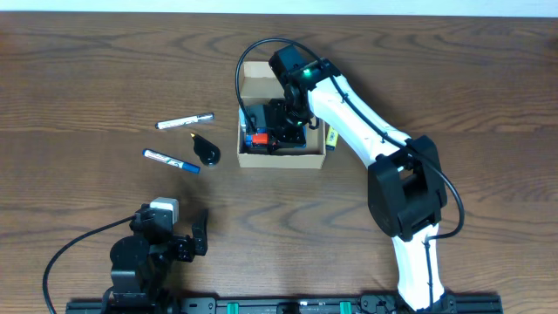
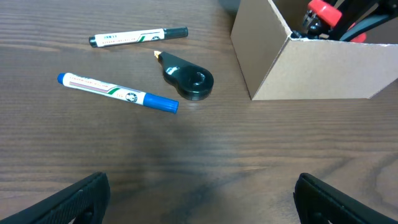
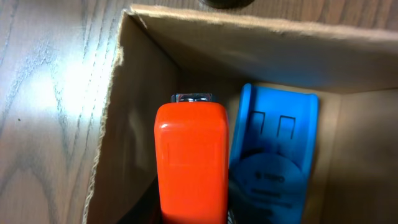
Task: Pack container
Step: 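Carry the red stapler into the box beside the duster, then release the stapler and raise the right gripper away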
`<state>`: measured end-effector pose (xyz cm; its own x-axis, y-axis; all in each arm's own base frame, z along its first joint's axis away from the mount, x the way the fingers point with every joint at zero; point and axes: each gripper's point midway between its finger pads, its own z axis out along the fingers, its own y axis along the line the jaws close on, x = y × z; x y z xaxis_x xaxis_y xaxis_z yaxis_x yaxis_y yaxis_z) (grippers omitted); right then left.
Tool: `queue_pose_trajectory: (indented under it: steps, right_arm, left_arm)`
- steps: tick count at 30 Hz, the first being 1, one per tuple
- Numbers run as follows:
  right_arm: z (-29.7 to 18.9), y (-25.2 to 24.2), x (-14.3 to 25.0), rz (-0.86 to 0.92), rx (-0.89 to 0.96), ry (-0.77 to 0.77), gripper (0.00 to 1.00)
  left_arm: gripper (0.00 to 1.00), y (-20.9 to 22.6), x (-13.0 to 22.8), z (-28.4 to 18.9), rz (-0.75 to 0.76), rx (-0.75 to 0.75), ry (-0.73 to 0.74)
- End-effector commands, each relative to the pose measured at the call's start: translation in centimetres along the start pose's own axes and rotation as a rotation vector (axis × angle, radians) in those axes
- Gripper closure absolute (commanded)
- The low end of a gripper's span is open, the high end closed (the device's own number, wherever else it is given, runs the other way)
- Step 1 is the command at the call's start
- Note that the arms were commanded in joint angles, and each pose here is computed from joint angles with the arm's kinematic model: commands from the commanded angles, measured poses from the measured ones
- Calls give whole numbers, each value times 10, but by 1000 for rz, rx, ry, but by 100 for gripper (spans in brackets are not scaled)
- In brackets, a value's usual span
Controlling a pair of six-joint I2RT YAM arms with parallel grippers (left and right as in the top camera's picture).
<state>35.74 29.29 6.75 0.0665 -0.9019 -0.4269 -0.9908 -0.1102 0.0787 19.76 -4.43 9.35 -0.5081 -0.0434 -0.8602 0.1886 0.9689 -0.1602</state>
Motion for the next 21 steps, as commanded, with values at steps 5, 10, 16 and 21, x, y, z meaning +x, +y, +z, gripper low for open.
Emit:
queue_pose_trajectory:
  steps: [5, 10, 16, 21]
  right_arm:
    - [12, 0, -4, 22, -28, -17, 88]
    - [12, -1, -5, 35, -23, -20, 71]
    - [11, -2, -5, 52, -22, -20, 62]
    - [6, -6, -9, 78, -6, -29, 65]
  left_arm:
    - [5, 2, 2, 1, -10, -8, 0]
    - [5, 2, 2, 1, -10, -8, 0]
    - [5, 2, 2, 1, -10, -8, 0]
    - [5, 2, 2, 1, -10, -9, 0]
